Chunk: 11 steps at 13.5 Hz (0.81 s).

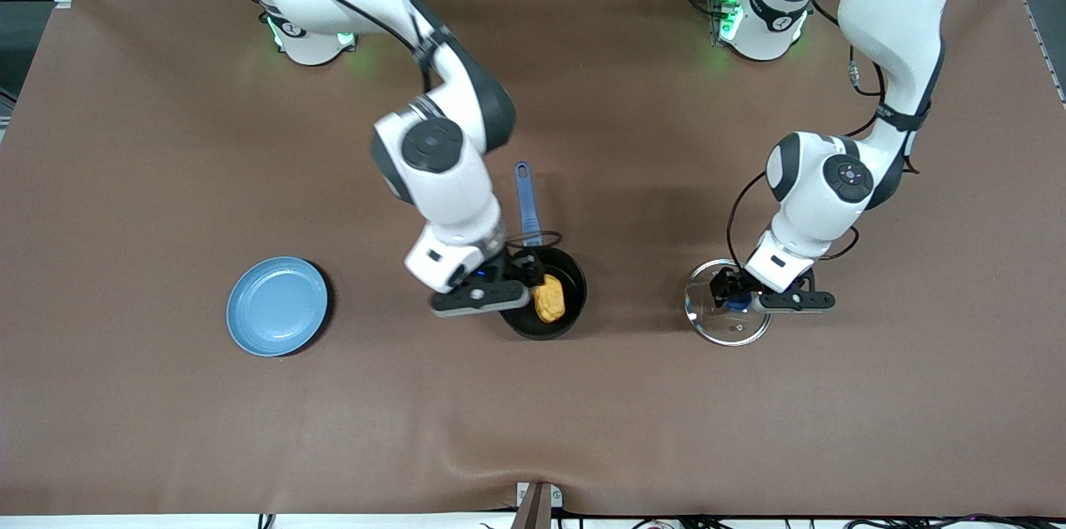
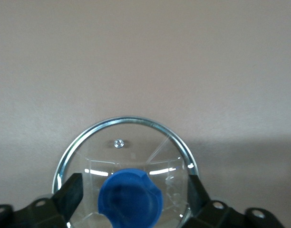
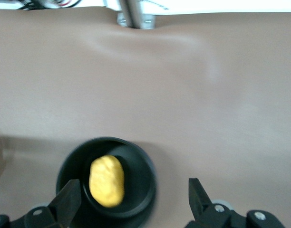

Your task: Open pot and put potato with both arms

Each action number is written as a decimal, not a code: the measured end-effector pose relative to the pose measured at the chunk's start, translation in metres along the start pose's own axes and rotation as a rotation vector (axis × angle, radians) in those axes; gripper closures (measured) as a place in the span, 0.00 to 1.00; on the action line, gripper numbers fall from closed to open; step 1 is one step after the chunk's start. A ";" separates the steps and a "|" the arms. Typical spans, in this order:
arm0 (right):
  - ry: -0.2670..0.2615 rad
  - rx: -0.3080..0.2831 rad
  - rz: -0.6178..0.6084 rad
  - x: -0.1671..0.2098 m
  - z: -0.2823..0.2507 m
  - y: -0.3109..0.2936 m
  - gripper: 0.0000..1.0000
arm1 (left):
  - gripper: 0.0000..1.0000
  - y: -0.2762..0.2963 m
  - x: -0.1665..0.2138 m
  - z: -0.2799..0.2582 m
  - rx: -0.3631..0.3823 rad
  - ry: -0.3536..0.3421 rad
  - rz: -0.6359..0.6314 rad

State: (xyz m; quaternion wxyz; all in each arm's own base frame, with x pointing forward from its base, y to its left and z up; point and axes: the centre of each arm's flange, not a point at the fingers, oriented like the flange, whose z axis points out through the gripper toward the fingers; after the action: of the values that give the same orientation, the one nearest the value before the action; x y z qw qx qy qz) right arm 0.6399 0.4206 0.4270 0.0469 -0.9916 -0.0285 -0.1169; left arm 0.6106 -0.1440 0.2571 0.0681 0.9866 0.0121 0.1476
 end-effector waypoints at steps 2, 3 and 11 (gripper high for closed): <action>-0.056 -0.041 0.056 0.010 -0.054 0.041 0.00 | 0.00 0.002 0.010 -0.036 0.003 -0.021 0.002; -0.071 -0.054 0.086 0.015 -0.078 0.064 0.00 | 0.00 0.001 0.015 -0.058 0.007 -0.038 0.007; -0.173 -0.121 0.215 0.034 -0.152 0.216 0.00 | 0.00 -0.021 0.044 -0.263 0.037 -0.232 0.042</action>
State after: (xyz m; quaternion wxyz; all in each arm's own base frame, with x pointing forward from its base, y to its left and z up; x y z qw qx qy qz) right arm 0.6527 0.1924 0.5636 -0.0035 -0.9964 0.0810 -0.0267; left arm 0.5755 -0.0870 0.5163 0.0478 0.9982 -0.0139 0.0337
